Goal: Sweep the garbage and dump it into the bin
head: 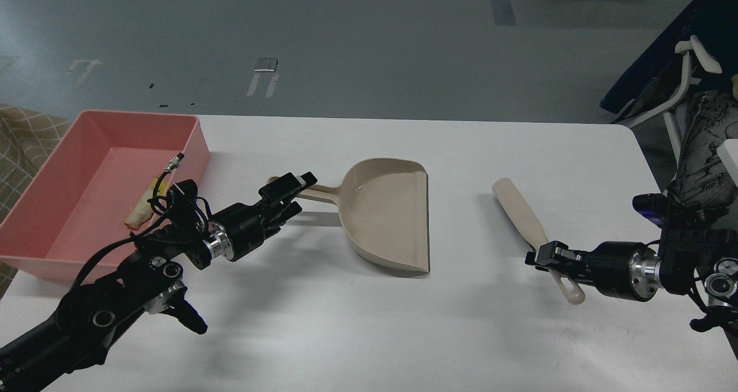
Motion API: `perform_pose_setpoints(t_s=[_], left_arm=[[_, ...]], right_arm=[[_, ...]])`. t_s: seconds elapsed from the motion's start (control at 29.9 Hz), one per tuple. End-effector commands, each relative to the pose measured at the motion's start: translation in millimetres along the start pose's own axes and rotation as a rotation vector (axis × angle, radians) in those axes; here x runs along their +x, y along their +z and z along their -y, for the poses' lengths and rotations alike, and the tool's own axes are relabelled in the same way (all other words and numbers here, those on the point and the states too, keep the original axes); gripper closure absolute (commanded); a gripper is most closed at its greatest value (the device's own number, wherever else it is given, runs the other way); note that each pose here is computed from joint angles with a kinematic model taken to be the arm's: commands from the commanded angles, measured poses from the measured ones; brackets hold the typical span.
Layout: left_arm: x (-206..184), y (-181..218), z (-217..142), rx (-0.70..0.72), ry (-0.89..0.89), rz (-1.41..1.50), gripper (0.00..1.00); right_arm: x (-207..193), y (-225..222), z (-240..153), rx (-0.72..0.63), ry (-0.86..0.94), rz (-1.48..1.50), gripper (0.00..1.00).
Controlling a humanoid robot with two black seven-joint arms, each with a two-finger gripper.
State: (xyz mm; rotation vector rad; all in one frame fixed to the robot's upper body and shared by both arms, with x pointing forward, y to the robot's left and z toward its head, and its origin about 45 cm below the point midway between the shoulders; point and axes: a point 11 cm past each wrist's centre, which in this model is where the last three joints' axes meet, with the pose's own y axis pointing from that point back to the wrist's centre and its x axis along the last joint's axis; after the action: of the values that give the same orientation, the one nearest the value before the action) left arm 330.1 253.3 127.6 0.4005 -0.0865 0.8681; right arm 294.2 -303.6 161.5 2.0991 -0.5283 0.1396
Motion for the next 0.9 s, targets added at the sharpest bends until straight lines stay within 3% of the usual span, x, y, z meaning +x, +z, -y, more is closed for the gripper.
perform_pose_setpoints(t_s=[0.0,0.4,0.57,0.67,0.87], left_arm=[[0.8,0.5,0.1,-0.001,0.001,0.002,0.02],[2.1,3.4,-0.3,-0.007,0.000,0.006,0.02],[5.7,11.1,-10.1,-0.016,-0.038,0.023,0.02],[8.1,14.3,-16.7,-0.016,-0.059,0.035,0.02],[10.3,17.5,-41.3,0.001,-0.107,0.072,0.02]], right_arm=[[2.0,-1.4,-0.7,0.004,0.009,0.004,0.50],[6.0,2.7,-7.6,-0.001,0.032,0.019,0.24],[16.5,-0.3,-20.1,0.009,0.067,0.019,0.18],[23.6,-2.2,-27.3,0.015,0.092,0.019,0.05],[29.2,-11.2,-40.4,0.037,0.113,0.009,0.01]])
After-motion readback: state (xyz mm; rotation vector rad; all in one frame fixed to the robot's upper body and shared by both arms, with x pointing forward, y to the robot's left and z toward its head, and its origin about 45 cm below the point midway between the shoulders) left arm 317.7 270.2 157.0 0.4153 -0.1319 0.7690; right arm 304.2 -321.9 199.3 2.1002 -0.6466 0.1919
